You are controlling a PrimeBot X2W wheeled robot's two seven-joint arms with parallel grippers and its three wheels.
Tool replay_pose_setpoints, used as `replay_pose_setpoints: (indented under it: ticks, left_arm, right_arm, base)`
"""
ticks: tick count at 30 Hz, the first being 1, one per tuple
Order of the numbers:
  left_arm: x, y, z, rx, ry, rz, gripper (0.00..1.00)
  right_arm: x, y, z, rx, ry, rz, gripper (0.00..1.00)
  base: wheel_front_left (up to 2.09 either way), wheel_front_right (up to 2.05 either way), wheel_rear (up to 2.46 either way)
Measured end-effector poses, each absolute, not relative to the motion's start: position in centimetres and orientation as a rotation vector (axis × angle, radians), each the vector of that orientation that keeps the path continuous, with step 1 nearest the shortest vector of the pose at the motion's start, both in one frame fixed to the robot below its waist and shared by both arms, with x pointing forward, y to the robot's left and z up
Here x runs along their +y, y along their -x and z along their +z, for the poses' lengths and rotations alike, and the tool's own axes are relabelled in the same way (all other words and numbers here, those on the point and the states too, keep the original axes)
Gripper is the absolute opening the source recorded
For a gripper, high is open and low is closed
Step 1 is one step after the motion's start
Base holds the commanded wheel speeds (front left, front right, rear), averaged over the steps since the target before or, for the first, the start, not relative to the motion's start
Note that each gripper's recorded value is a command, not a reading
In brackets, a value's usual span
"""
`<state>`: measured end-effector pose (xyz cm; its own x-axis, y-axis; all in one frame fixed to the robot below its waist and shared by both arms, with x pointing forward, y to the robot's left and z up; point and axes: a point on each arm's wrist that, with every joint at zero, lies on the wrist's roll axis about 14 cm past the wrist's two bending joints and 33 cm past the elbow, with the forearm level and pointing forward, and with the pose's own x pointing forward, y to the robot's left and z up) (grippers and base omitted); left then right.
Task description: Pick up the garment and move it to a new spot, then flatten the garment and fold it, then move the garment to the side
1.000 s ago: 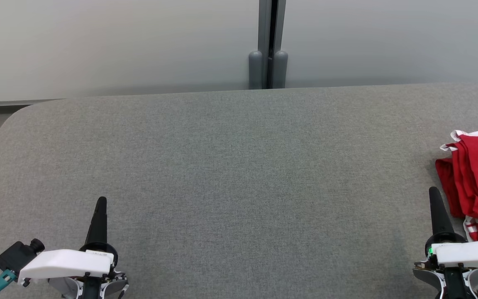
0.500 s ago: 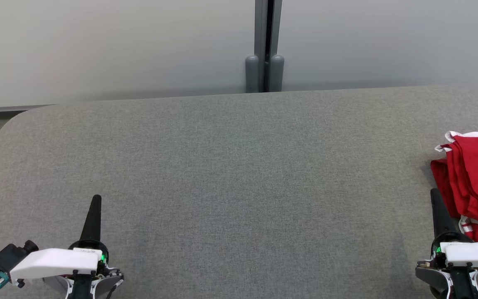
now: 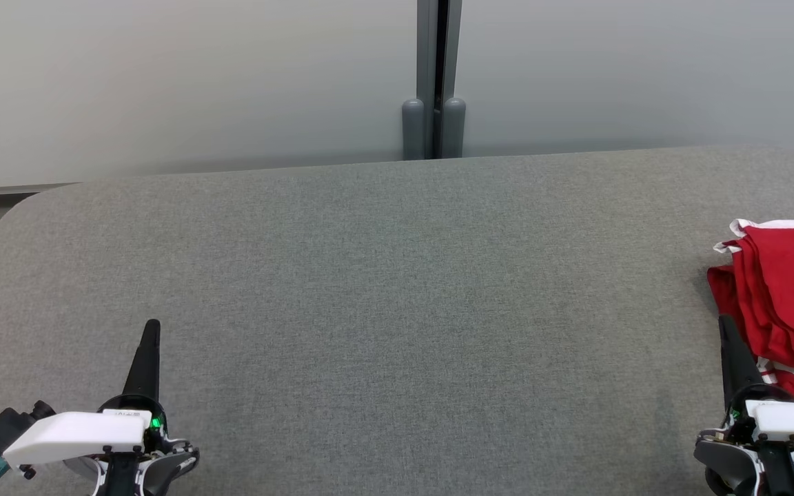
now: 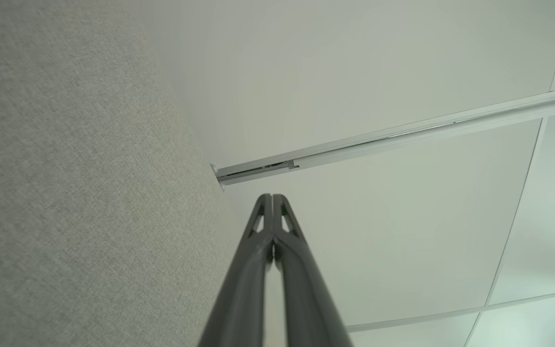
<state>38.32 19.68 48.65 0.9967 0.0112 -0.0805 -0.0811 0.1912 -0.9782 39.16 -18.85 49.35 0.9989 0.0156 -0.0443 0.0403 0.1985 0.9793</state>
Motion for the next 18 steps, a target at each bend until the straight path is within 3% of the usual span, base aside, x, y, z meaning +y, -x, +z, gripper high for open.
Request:
replay_pose_setpoints:
  ticks: [18]
  left_arm:
    - [19.9,-38.5,49.7,0.028,1.509,0.032,0.0]
  right_arm:
    - [-19.6,-39.0,50.2,0.02,-1.508,-0.01,0.0]
  base:
    - [0.0,0.0,0.0]
